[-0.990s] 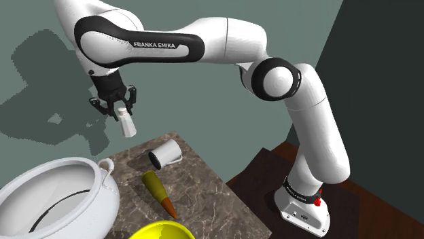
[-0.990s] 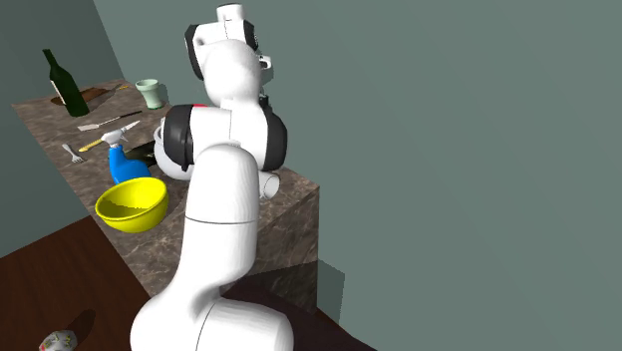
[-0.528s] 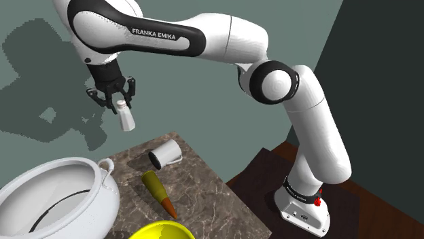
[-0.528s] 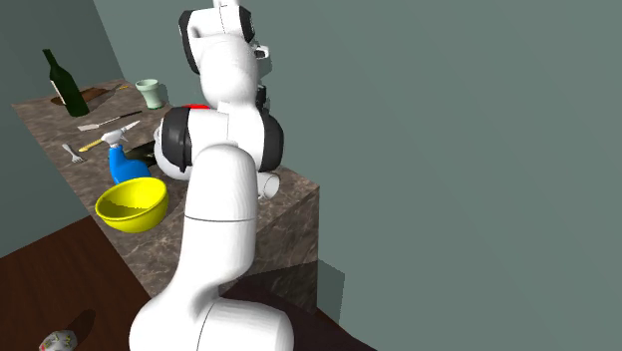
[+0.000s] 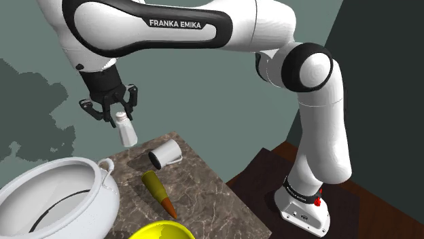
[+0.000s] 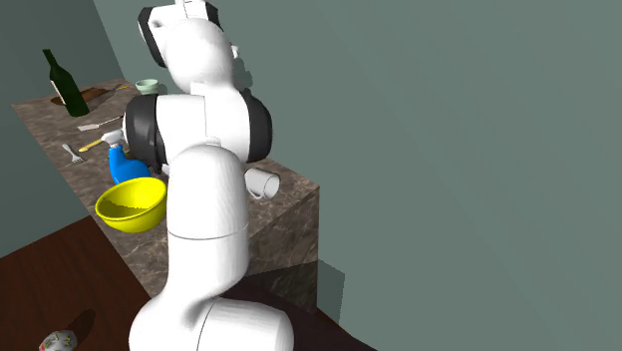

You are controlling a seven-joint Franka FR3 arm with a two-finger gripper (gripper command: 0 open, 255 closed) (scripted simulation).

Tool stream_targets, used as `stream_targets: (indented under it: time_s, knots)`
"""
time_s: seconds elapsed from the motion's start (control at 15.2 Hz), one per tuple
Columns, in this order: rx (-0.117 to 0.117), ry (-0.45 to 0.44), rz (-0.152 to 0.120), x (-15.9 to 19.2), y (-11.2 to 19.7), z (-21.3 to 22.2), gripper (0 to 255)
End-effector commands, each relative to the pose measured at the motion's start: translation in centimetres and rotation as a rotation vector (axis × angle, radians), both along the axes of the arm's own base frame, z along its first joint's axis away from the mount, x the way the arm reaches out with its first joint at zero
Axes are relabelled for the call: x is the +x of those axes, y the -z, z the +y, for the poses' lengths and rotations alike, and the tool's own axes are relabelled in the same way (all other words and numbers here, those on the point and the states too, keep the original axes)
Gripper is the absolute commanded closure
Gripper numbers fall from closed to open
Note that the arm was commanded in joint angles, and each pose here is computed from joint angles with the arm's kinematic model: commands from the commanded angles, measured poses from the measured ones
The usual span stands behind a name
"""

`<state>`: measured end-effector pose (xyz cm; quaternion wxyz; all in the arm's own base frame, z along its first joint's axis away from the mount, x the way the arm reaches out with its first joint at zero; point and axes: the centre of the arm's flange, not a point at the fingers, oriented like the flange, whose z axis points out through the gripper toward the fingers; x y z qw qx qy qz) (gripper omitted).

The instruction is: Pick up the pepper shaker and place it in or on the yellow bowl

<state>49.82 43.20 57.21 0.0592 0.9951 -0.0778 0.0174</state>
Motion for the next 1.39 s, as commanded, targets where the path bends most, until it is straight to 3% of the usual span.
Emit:
stream_targets:
  time_s: [0.0, 1.32]
  knots:
    - [-0.001, 0.002, 0.000, -2.7, 0.2, 0.8, 255]
    - [-0.001, 0.002, 0.000, -26.8, -1.7, 11.2, 255]
